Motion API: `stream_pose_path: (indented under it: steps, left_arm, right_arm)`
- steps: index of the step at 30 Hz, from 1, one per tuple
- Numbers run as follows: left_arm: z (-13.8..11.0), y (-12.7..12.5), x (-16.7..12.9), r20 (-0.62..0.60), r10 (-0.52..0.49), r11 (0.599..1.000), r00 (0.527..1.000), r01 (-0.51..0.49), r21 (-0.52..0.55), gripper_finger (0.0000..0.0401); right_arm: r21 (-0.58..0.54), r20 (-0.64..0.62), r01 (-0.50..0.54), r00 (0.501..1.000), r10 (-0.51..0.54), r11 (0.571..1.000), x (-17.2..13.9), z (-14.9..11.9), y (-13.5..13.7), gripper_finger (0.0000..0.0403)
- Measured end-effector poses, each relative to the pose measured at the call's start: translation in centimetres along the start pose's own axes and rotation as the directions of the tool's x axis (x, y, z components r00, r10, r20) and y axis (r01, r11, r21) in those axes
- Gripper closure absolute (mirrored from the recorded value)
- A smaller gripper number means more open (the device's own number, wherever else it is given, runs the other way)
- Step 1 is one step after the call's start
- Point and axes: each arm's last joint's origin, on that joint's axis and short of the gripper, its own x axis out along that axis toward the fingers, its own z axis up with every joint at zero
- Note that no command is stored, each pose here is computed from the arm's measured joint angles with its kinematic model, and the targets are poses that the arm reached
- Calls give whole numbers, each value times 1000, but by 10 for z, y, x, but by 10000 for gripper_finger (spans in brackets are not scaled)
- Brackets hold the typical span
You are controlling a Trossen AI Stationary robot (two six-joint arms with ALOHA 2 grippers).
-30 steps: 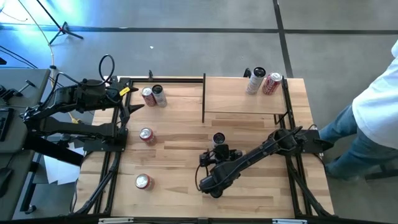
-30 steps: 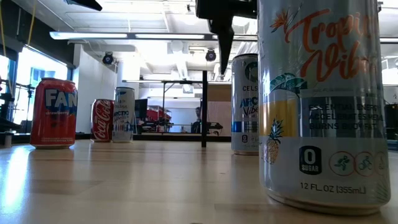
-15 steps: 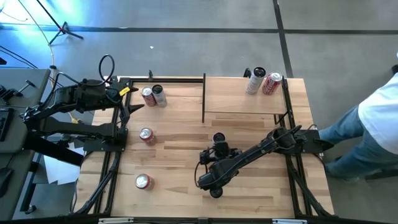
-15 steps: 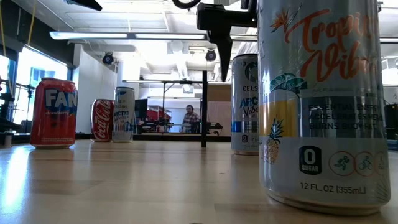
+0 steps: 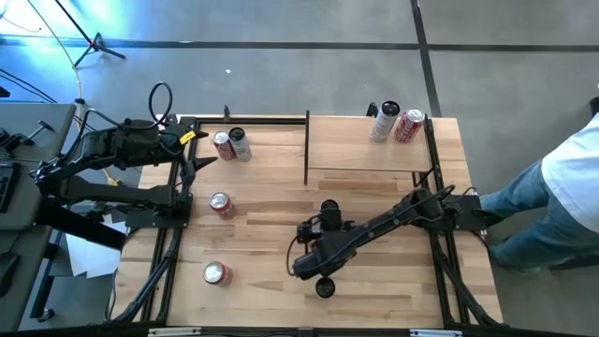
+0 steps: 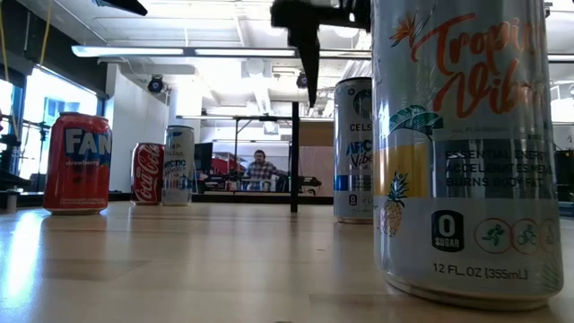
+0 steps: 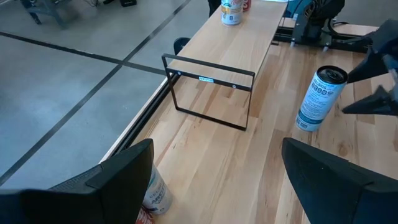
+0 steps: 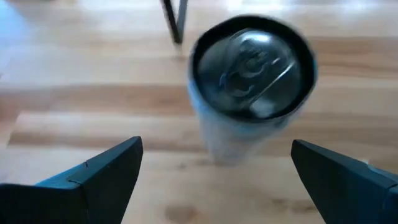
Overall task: Place canned beverage on shelf
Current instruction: Put the white soda can on the shelf
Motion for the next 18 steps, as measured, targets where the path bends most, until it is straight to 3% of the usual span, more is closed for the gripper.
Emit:
stream_pose_path:
  steps: [3,5,8,14,18]
  left_arm:
    - [0,0,0,0,0,1000,1000,0,0,66]
    - [0,0,0,-1,0,1000,1000,0,0,66]
    - [0,0,0,0,0,1000,1000,0,0,66]
    - [0,0,0,0,0,1000,1000,0,0,66]
    - [0,0,0,0,0,1000,1000,0,0,66]
  right_arm:
    - [-19,-77,-16,997,15,1000,-10,7,5,3]
    - [49,-97,-24,995,29,999,-16,10,6,3]
    - [160,-68,-68,995,80,985,-30,16,0,3]
    - [170,-48,-93,994,103,981,-35,20,-4,3]
    - [143,57,-110,993,103,984,-28,26,-15,3]
